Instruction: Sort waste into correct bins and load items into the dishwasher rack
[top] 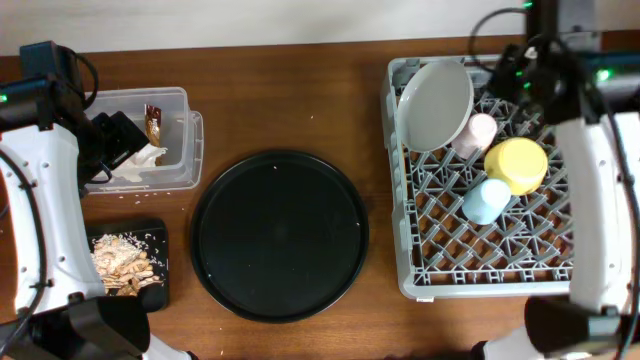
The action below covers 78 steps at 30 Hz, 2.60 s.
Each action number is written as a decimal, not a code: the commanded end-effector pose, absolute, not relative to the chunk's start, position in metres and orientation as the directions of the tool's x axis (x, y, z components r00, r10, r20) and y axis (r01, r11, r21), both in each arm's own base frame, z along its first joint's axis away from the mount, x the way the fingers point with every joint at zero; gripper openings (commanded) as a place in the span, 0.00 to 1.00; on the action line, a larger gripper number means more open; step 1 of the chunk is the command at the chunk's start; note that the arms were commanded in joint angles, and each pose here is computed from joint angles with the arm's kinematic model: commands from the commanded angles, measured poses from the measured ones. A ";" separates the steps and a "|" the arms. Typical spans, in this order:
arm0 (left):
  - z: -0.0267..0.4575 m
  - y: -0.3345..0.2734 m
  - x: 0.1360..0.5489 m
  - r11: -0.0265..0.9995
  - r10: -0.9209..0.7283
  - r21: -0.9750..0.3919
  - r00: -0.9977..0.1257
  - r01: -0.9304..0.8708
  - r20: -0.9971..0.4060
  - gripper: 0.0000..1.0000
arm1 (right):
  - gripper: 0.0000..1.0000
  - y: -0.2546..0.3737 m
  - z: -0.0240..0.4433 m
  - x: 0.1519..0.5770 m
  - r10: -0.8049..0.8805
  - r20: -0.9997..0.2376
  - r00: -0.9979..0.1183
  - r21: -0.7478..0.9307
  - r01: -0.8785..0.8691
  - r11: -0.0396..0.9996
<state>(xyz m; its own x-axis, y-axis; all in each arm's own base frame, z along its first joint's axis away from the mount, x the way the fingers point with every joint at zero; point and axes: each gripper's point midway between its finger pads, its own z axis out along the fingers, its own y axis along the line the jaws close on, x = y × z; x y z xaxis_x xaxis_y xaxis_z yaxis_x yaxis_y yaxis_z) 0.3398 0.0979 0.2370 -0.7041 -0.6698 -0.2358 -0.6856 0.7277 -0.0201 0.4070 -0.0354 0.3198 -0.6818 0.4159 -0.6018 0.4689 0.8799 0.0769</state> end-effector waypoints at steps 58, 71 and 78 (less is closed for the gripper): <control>0.242 0.098 0.340 0.733 -0.664 -0.028 -0.706 -0.680 -0.247 0.99 | 0.99 0.046 0.203 0.237 -0.098 -0.990 0.103 -0.122 -0.262 0.957; 0.242 0.098 0.340 0.733 -0.664 -0.028 -0.706 -0.680 -0.247 0.99 | 0.99 0.003 0.156 0.246 -0.151 -0.986 -0.072 -0.149 -0.033 0.988; 0.242 0.098 0.340 0.733 -0.664 -0.028 -0.706 -0.680 -0.247 1.00 | 0.99 -0.005 0.155 0.246 -0.043 -0.996 -0.081 -0.045 0.021 0.999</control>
